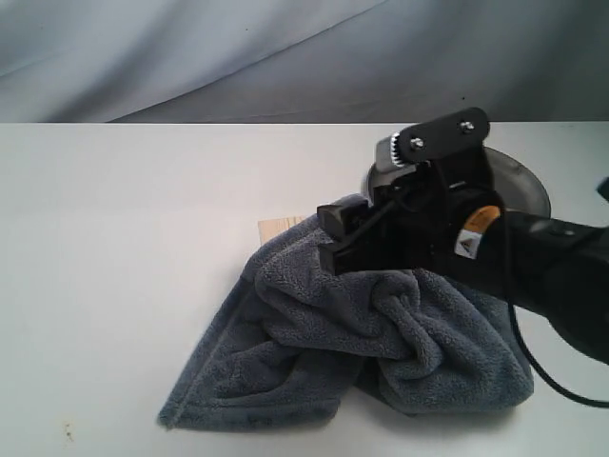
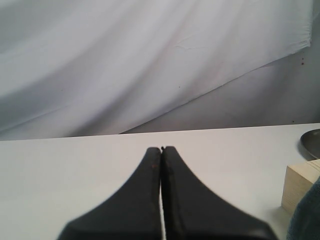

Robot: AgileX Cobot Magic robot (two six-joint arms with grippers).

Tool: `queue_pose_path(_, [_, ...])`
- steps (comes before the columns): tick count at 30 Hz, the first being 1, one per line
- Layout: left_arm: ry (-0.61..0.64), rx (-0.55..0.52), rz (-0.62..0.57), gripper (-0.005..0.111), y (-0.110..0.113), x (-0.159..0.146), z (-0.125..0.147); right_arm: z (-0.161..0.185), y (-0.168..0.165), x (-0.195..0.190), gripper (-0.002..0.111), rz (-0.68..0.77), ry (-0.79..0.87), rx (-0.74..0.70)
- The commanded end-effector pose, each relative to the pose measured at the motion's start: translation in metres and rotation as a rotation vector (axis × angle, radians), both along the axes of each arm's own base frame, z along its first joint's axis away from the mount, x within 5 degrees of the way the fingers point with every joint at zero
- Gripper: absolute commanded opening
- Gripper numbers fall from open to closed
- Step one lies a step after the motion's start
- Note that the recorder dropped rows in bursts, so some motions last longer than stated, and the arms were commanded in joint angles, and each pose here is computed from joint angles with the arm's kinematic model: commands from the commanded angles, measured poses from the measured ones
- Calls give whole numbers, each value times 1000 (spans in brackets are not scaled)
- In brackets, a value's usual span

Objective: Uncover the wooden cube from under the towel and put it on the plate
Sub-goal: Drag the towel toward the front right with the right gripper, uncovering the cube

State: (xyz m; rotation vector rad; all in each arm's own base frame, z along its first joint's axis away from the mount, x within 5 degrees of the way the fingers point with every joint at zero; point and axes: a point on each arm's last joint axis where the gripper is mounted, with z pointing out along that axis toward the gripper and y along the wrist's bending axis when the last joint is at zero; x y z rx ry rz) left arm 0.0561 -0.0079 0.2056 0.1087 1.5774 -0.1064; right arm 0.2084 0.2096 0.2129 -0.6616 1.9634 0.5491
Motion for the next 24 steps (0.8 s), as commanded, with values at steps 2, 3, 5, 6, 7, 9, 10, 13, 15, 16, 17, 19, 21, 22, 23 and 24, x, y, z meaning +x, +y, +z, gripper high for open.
queue_pose_path(2, [-10,-6,3,0,0,0,0,-13,23,20,59,46,33,-123])
queue_pose_path(3, [-10,-6,3,0,0,0,0,-18,25,22,58,55,31,-145])
queue_pose_path(5, [-10,-6,3,0,0,0,0,-25,28,26,56,73,17,-177])
queue_pose_path(6, [-10,-6,3,0,0,0,0,-26,28,26,55,75,10,-180])
queue_pose_path(7, [-10,-6,3,0,0,0,0,-29,29,27,54,79,13,-189])
queue_pose_path(9, [-10,-6,3,0,0,0,0,-32,29,28,54,88,8,-210])
queue_pose_path(10, [-10,-6,3,0,0,0,0,-33,27,29,54,84,9,-213])
queue_pose_path(13, [-10,-6,3,0,0,0,0,-35,26,29,54,81,27,-222])
queue_pose_path(15, [-10,-6,3,0,0,0,0,-37,26,28,53,84,42,-234])
queue_pose_path(16, [-10,-6,3,0,0,0,0,-37,25,27,50,87,51,-243])
queue_pose_path(17, [-10,-6,3,0,0,0,0,-38,25,27,46,91,60,-253])
queue_pose_path(19, [-10,-6,3,0,0,0,0,-40,24,26,36,103,71,-276])
queue_pose_path(21, [-10,-6,3,0,0,0,0,-42,23,25,23,112,82,-294])
queue_pose_path(22, [-10,-6,3,0,0,0,0,-42,23,24,17,114,90,-300])
queue_pose_path(23, [-10,-6,3,0,0,0,0,-43,23,23,11,116,100,-308])
queue_pose_path(24, [-10,-6,3,0,0,0,0,-44,22,22,5,119,112,-317])
